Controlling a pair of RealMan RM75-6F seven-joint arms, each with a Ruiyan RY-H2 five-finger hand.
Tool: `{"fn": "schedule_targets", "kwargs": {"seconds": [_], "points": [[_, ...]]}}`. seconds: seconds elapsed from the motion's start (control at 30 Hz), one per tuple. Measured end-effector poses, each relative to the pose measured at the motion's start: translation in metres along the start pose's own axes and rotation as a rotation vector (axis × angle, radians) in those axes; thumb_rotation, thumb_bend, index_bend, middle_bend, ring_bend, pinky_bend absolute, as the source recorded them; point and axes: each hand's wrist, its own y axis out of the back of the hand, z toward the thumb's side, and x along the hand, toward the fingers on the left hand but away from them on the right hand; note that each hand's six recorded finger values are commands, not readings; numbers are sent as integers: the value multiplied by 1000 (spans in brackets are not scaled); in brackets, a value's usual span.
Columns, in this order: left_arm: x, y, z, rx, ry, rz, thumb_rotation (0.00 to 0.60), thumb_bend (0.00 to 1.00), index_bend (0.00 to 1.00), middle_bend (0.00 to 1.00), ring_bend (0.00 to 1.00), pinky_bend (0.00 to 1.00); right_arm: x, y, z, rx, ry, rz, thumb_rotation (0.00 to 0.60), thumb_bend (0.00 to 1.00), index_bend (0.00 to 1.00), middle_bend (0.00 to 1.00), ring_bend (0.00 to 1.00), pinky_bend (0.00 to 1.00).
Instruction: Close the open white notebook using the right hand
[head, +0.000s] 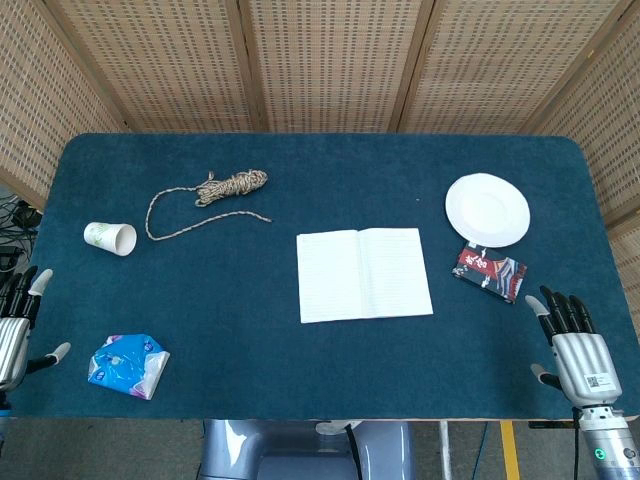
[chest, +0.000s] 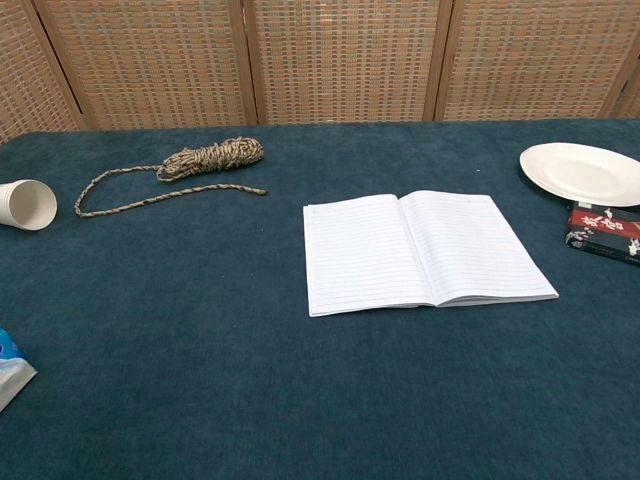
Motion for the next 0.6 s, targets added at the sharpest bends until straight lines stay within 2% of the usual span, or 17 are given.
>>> {"fn": "schedule_targets", "kwargs": {"seconds": [0.17, 0.6], "points": [[-1, -1, -2, 5, -2, -27, 600, 128, 0, 0, 0, 0, 0, -2, 0, -5, 3, 9, 600, 152, 0, 0, 0, 0], [-1, 2, -1, -7, 0, -13, 600, 128, 0, 0, 0, 0, 0, -5, 4, -6, 23, 11, 600, 152, 0, 0, 0, 0]]}}
